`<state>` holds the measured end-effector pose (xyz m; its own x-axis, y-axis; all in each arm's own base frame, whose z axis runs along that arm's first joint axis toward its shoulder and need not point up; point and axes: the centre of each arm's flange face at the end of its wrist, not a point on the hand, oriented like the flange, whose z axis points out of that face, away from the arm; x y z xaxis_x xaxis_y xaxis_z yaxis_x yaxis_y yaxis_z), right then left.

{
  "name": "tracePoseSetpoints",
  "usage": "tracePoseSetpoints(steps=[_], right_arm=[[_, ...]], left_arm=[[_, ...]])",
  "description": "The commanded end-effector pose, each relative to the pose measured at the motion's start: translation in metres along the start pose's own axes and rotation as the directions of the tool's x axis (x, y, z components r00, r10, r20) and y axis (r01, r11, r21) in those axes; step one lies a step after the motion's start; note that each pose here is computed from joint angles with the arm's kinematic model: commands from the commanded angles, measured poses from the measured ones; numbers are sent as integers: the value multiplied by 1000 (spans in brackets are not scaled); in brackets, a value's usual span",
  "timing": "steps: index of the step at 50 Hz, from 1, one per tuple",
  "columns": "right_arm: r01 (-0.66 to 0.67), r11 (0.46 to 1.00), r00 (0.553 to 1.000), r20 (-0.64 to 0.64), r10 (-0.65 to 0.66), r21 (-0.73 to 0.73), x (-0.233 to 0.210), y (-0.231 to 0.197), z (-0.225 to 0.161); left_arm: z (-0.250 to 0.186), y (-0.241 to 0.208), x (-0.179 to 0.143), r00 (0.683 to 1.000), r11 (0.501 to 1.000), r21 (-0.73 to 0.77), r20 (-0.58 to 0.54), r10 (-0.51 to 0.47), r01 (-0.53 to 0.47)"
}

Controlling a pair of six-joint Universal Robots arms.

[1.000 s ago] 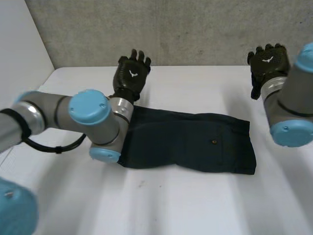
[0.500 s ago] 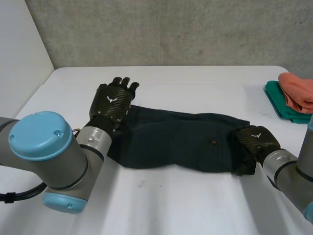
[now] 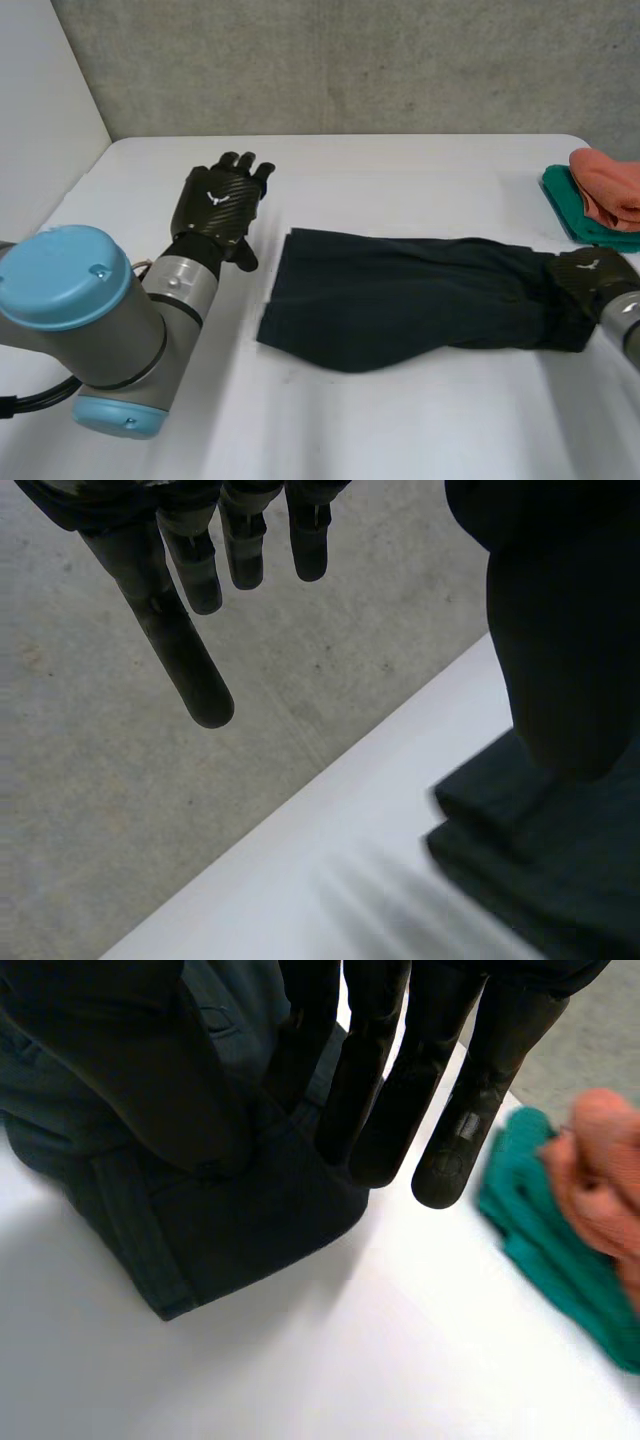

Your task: Fold the laundry.

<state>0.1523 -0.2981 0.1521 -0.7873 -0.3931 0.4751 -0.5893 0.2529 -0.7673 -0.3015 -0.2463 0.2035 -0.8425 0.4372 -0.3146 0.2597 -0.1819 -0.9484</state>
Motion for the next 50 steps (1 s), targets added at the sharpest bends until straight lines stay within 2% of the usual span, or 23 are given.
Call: tracePoseSetpoints(steps=[1, 5, 9, 13, 14, 16, 17, 19, 24, 27, 31, 33, 35, 36, 38, 39, 40, 41, 45, 50], right_arm=[[121, 993, 992, -31, -121, -14, 18, -7, -3], [166, 983, 986, -14, -165, 83, 5, -34, -5], [225, 948, 973, -5, -230, 227, -16, -74, -16], [263, 867, 944, 73, -323, 424, -66, -115, -36], [270, 829, 919, 125, -373, 490, -94, -123, -41], [273, 792, 888, 174, -427, 546, -121, -128, -47], [275, 762, 853, 217, -475, 586, -145, -129, -51], [272, 732, 814, 256, -521, 625, -168, -129, -56], [239, 702, 731, 352, -585, 670, -220, -119, -58], [226, 704, 710, 381, -592, 673, -232, -115, -57], [237, 709, 736, 353, -577, 664, -228, -123, -53], [201, 766, 800, 349, -488, 610, -218, -128, -49], [127, 822, 867, 340, -364, 555, -204, -135, -47], [20, 858, 929, 308, -206, 513, -176, -147, -45], [-99, 876, 967, 252, -27, 472, -132, -154, -40], [-194, 881, 974, 190, 121, 431, -88, -149, -33], [-195, 881, 974, 190, 123, 431, -87, -149, -33], [-266, 878, 964, 125, 235, 398, -44, -136, -30], [-278, 910, 961, 77, 267, 309, -10, -96, -20], [-203, 968, 979, 61, 196, 149, 11, -27, -14]], left_arm=[[-5, -4, -7, 1000, 1000, 3, 15, -1, 1], [-6, -6, -8, 1000, 1000, 7, 18, -1, 1], [-5, -10, -14, 999, 1000, 19, 35, -2, 1], [-4, -13, -21, 998, 1000, 27, 55, -2, 0], [-4, -14, -22, 998, 1000, 28, 56, -2, 0], [-4, -14, -25, 998, 1000, 28, 63, -2, 0], [-4, -13, -25, 998, 1000, 24, 64, -1, 0], [-5, -11, -26, 998, 1000, 17, 66, 0, -1], [-4, -6, -33, 996, 1000, 1, 84, 2, -2], [-4, -4, -34, 996, 1000, -4, 87, 2, -2], [-5, -3, -34, 996, 1000, -6, 86, 2, -2], [-5, -3, -34, 996, 1000, -7, 86, 3, -2], [-6, -3, -33, 997, 1000, -8, 82, 2, -2], [-6, -3, -33, 997, 1000, -8, 82, 2, -2], [-7, -4, -32, 997, 1000, -6, 81, 2, -2], [-7, -4, -32, 997, 1000, -7, 79, 2, -2], [-7, -4, -32, 997, 1000, -7, 79, 2, -2], [-7, -4, -32, 997, 1000, -6, 78, 2, -2], [-8, -3, -30, 997, 1000, -8, 73, 2, -2], [-8, 1, -28, 998, 1000, -20, 65, 3, -1]])
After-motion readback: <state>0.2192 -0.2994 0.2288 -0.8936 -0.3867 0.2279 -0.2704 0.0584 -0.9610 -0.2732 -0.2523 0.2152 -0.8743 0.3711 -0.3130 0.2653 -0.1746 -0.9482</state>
